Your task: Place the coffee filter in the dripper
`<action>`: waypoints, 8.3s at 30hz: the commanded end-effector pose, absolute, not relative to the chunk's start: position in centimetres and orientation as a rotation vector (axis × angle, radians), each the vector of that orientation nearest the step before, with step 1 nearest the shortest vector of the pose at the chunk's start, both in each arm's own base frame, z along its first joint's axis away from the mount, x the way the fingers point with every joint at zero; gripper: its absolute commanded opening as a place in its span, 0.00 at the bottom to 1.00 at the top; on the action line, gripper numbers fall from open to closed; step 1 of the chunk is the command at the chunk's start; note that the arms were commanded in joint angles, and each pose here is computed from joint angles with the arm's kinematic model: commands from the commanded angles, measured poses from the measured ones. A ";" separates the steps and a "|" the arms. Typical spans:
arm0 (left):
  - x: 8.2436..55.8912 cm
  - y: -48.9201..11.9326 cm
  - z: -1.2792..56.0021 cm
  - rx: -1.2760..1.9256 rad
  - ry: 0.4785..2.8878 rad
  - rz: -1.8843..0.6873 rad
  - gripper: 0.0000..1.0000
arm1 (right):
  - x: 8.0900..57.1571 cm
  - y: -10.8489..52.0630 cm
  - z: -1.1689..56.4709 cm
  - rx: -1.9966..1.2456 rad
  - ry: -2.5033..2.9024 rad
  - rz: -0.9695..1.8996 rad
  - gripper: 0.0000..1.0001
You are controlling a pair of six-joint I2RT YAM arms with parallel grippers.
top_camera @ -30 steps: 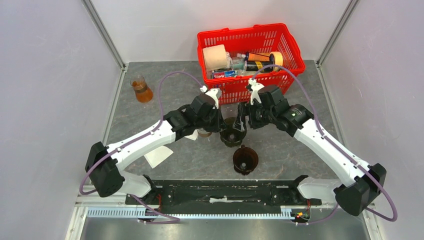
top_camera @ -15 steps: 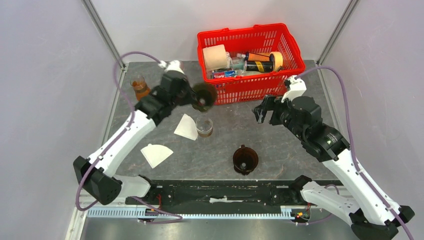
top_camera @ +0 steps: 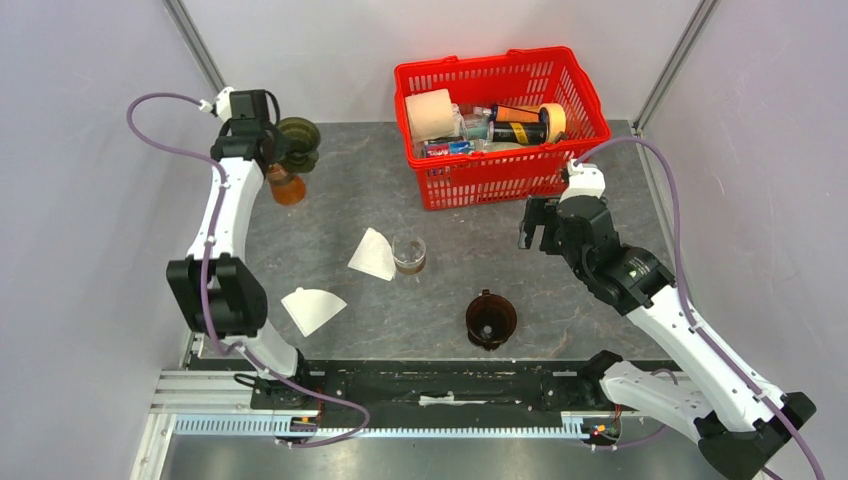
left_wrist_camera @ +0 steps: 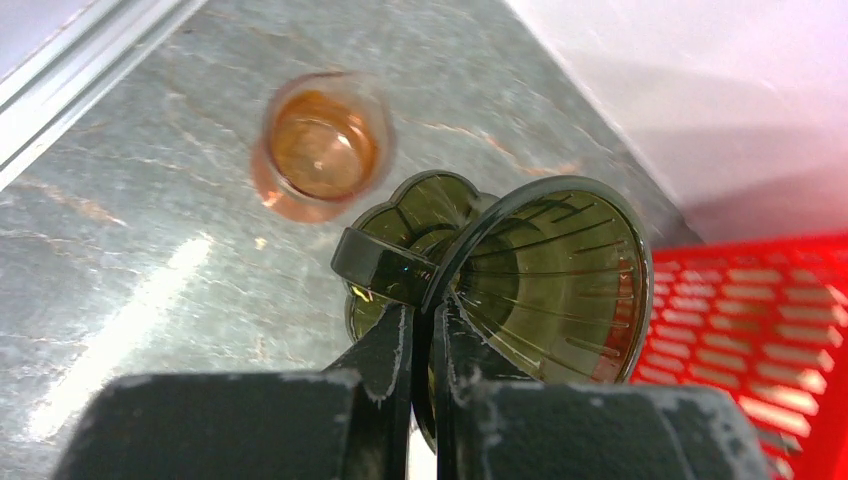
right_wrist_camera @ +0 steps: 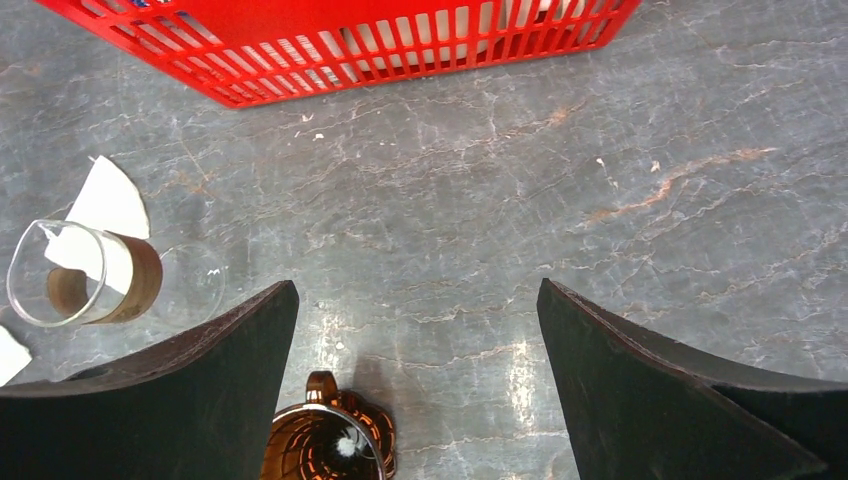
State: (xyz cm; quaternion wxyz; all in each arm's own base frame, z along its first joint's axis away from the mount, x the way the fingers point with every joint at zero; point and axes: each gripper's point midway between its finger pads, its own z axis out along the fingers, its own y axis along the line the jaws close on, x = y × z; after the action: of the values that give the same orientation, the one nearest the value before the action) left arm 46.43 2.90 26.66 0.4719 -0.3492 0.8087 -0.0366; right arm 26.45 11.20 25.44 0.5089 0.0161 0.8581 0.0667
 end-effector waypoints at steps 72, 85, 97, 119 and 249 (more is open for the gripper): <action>51.6 13.6 21.5 -1.418 1.607 -0.136 0.27 | 26.5 9.8 24.5 0.031 2.070 0.058 0.97; 51.1 13.2 21.4 -1.423 1.640 -0.142 0.34 | 26.3 9.5 24.9 0.043 2.052 0.055 0.97; 49.6 12.7 23.2 -1.420 1.628 -0.159 0.23 | 26.3 9.6 24.9 0.041 2.053 0.066 0.97; 48.8 11.8 26.0 -1.328 1.636 -0.207 0.80 | 26.3 9.4 25.1 0.049 2.046 0.064 0.97; 35.1 -12.9 20.4 -0.269 2.250 -0.278 0.02 | 26.6 10.7 24.2 0.021 2.063 0.113 0.99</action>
State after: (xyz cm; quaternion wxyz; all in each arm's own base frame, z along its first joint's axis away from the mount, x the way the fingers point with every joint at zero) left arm 34.22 -11.38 10.49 0.2891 -0.1553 0.9445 -0.0142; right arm 26.55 9.59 21.95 0.4838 0.0064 0.8751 -0.0001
